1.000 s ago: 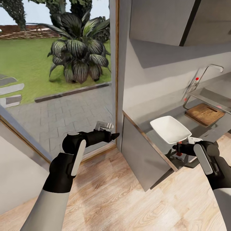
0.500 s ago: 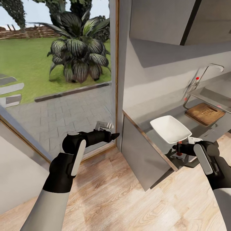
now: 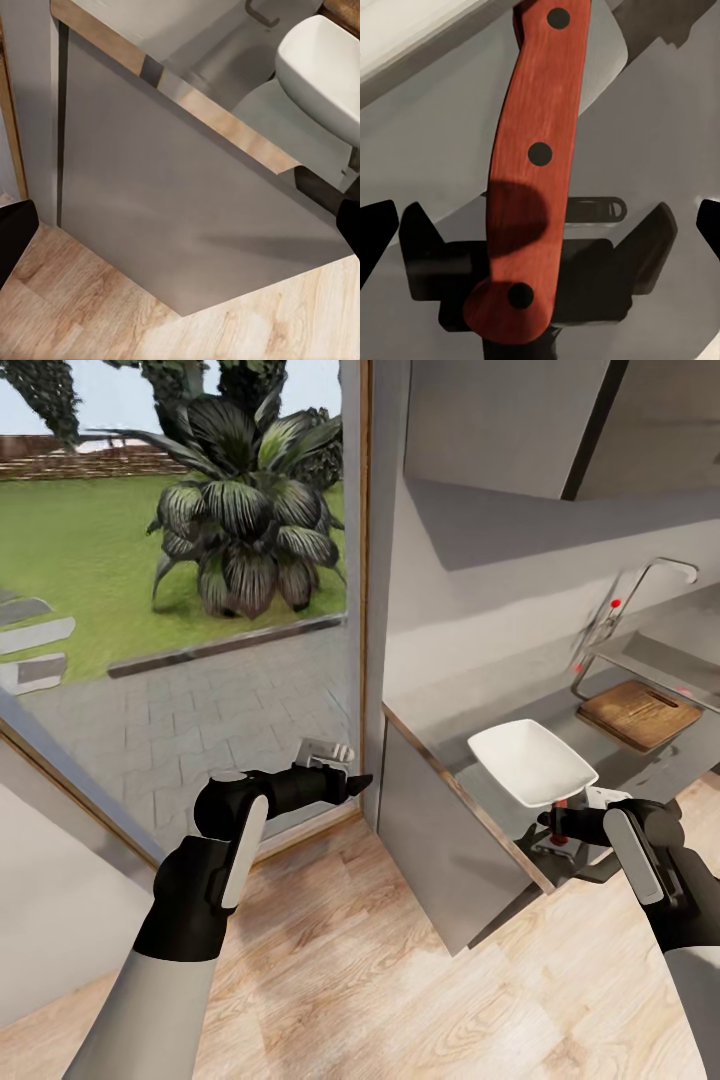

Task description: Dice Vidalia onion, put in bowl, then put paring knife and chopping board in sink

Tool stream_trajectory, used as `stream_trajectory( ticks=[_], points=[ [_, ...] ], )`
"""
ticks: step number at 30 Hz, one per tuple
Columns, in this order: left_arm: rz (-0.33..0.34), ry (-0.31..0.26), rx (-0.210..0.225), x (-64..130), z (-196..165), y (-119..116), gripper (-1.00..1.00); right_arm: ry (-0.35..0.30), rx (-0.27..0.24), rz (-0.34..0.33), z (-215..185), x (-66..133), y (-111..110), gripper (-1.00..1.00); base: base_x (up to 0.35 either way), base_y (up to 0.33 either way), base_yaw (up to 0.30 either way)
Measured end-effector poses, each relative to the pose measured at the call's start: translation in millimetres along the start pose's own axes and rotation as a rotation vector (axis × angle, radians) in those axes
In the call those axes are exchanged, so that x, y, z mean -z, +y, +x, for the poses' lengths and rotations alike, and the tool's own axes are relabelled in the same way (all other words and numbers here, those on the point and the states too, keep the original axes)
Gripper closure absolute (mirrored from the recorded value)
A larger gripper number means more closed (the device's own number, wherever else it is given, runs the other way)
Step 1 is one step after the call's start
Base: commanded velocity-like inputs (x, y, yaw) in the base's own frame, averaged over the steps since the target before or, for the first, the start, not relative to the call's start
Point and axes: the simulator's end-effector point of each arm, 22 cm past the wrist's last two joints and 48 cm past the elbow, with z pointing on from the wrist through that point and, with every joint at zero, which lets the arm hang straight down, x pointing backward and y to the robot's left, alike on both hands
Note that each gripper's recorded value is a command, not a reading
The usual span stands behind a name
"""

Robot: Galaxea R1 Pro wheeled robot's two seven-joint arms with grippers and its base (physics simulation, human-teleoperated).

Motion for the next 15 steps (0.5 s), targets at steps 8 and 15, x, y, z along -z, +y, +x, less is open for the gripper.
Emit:
stream_trajectory(
  ticks=[8, 15],
  points=[
    [0.000, 0.003, 0.002, -1.2, 1.6, 0.9, -1.00, 0.003, 0.001, 0.001, 1.4, -1.6, -0.1, -1.00, 0.000, 0.000, 0.000],
    [0.000, 0.003, 0.002, -1.3, 1.7, 0.8, -1.00, 0.004, 0.001, 0.001, 1.5, -1.8, 0.0, -1.00, 0.000, 0.000, 0.000]
  ],
)
